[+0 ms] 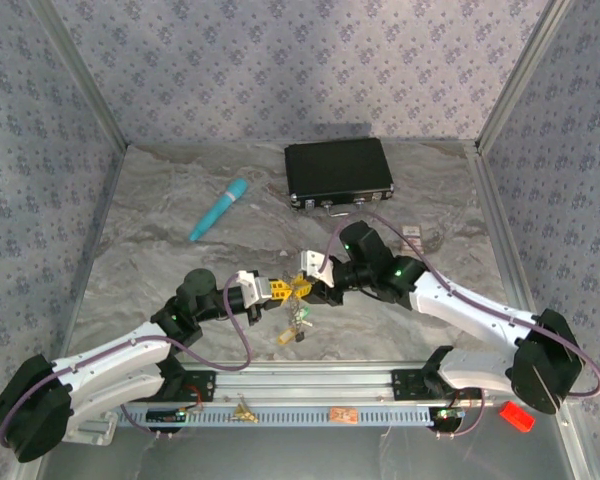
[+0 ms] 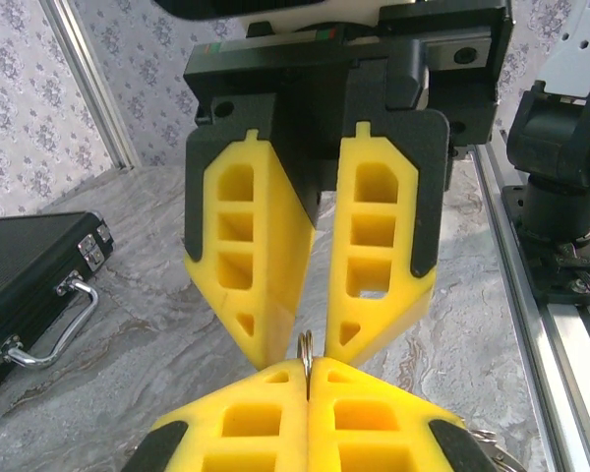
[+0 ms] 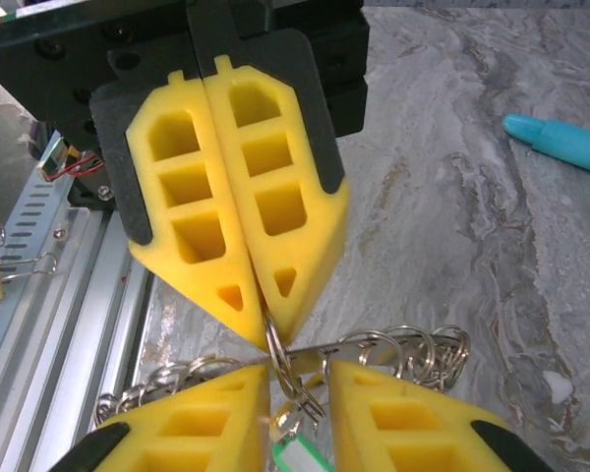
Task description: Put the keys on the keyring
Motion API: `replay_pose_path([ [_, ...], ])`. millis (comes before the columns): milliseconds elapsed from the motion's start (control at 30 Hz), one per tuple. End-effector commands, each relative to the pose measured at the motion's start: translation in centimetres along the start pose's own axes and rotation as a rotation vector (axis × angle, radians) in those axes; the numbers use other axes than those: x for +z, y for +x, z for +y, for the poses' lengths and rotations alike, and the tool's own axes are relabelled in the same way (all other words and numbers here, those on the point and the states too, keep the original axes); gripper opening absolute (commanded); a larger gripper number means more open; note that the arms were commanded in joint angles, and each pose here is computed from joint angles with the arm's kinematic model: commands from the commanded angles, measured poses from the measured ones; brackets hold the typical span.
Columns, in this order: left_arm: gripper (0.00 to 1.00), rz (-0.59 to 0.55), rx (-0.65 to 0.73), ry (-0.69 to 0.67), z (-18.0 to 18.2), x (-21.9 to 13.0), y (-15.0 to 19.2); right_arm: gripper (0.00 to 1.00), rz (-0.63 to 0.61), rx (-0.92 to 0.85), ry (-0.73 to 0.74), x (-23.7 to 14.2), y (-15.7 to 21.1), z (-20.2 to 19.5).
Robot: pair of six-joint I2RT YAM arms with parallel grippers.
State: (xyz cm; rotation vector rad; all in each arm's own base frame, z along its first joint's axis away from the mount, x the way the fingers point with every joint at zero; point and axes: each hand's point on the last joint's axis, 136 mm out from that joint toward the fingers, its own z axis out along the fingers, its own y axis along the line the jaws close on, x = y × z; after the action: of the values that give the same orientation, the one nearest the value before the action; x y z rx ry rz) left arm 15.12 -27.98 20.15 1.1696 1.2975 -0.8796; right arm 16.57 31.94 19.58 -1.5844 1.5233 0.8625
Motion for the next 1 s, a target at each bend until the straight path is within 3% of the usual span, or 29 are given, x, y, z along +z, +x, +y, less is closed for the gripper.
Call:
replay_pose_path([
  [0, 0.00, -0.093, 0.048, 0.005, 0.2, -0.1, -3.0, 0.18, -0.026, -0.001, 0.000, 0.3, -0.8, -0.1],
  [167, 0.00, -0.088, 0.046, 0.004, 0.1, -0.1, -2.8, 0.00, -0.025, -0.004, 0.015, 0.2, -0.9, -0.4],
  [267, 0.00, -0.043, 0.041, -0.028, 0.7, -0.1, -2.2, 0.00, 0.004, -0.016, 0.038, -0.1, -0.7, -0.7],
  [367, 0.20, 0.050, 0.041, -0.091, 1.8, -0.3, -0.9, 0.00, 0.069, -0.040, 0.062, -0.6, -0.3, -0.9],
  [500, 0.27, 0.134, 0.044, -0.112, 2.2, -0.5, 0.4, 0.00, 0.173, -0.087, 0.075, -0.9, 0.3, -0.9],
  [733, 0.27, 0.111, 0.035, -0.068, 1.7, 0.0, -0.2, 0.00, 0.252, -0.140, 0.070, -0.3, 0.0, -0.8],
  [833, 0.19, 0.108, 0.029, -0.039, 1.3, 0.2, -0.3, 0.00, 0.263, -0.163, 0.056, 0.3, -0.3, -0.5],
  [967, 0.18, 0.116, 0.016, -0.024, 1.2, 0.5, -0.2, 0.00, 0.257, -0.182, 0.047, 0.8, -0.9, -0.2],
])
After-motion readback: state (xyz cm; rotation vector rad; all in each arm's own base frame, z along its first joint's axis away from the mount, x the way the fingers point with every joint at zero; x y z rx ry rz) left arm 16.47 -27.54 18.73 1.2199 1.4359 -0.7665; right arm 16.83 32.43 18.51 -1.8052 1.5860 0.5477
